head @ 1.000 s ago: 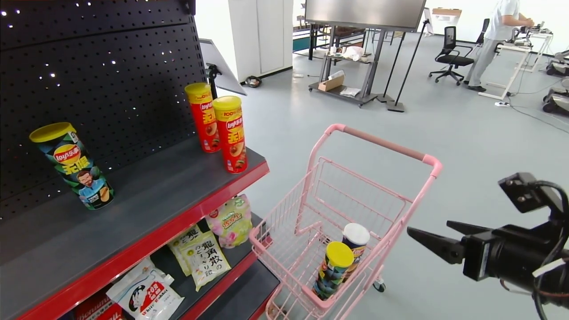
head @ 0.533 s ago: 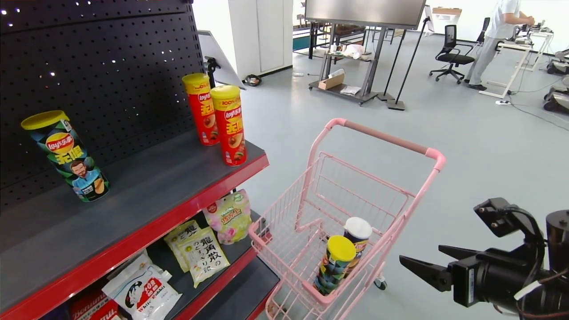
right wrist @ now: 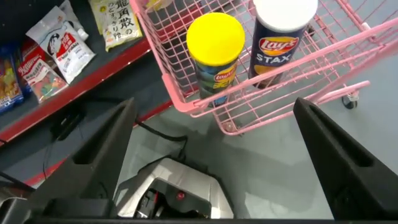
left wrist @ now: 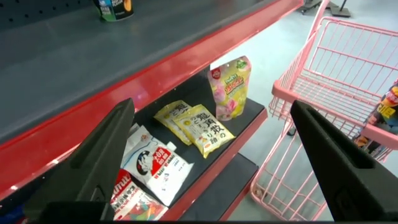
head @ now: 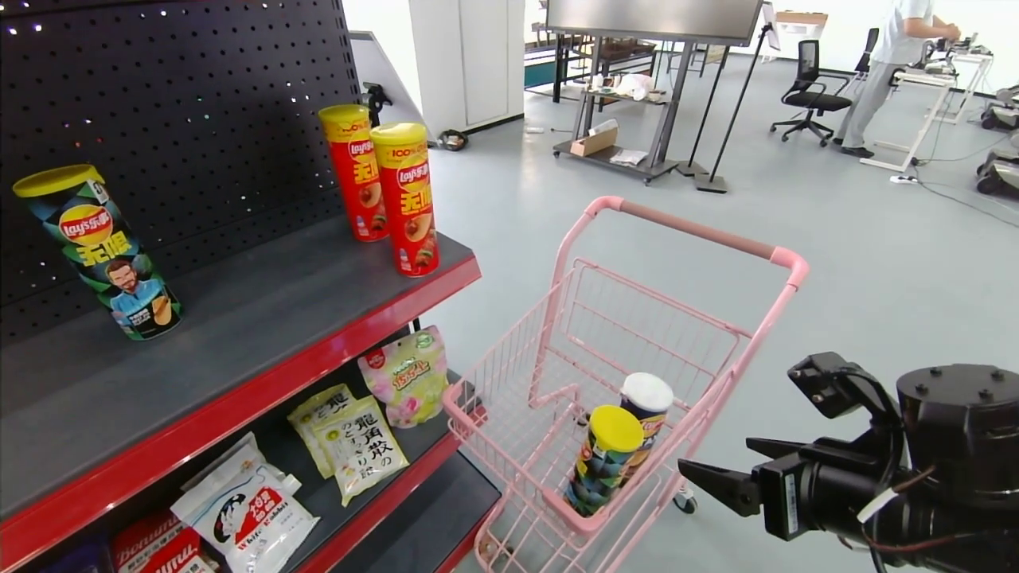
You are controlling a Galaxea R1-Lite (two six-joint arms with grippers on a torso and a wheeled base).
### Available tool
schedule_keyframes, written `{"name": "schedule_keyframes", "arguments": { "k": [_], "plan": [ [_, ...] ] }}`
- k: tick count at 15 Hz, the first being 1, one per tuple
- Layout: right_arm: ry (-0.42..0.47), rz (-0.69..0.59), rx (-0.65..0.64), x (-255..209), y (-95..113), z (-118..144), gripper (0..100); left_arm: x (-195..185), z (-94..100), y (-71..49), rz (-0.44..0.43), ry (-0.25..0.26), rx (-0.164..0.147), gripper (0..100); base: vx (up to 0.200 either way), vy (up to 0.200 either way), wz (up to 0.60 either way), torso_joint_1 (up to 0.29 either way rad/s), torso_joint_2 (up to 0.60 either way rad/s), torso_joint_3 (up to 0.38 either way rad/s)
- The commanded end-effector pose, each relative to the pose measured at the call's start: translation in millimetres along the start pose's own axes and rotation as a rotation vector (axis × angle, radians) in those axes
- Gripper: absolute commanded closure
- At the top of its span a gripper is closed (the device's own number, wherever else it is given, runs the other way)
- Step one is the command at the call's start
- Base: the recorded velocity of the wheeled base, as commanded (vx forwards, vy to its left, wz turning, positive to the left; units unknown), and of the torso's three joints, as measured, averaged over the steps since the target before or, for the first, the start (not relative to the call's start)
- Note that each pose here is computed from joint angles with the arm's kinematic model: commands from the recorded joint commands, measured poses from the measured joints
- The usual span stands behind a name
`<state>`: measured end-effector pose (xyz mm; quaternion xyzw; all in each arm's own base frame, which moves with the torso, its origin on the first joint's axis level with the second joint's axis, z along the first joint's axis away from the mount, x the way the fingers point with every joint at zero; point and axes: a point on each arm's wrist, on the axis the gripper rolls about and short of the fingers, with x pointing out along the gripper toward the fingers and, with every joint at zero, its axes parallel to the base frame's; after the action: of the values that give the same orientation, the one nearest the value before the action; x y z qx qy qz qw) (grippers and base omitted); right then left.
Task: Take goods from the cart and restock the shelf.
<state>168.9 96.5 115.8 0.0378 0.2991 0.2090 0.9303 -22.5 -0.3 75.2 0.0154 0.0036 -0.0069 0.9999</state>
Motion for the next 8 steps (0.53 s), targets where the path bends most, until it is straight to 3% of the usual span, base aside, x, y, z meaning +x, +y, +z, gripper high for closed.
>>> {"name": "schedule_keyframes", "arguments": {
  "k": [1, 5, 8],
  "plan": [
    [0.027, -0.004, -0.003, 11, 0, -1, 0, 0, 0.0, 0.0, 0.0, 0.0, 0.0, 0, 0.0, 0.0, 0.0, -0.159, 0.36, 0.232],
    [0.032, -0.004, -0.009, 22, 2, 3, 0, 0, 0.0, 0.0, 0.0, 0.0, 0.0, 0, 0.0, 0.0, 0.0, -0.152, 0.39, 0.233],
    [0.026, -0.001, -0.011, 29, 4, 8, 0, 0, 0.0, 0.0, 0.0, 0.0, 0.0, 0, 0.0, 0.0, 0.0, -0.041, 0.11, 0.069]
  ]
}}
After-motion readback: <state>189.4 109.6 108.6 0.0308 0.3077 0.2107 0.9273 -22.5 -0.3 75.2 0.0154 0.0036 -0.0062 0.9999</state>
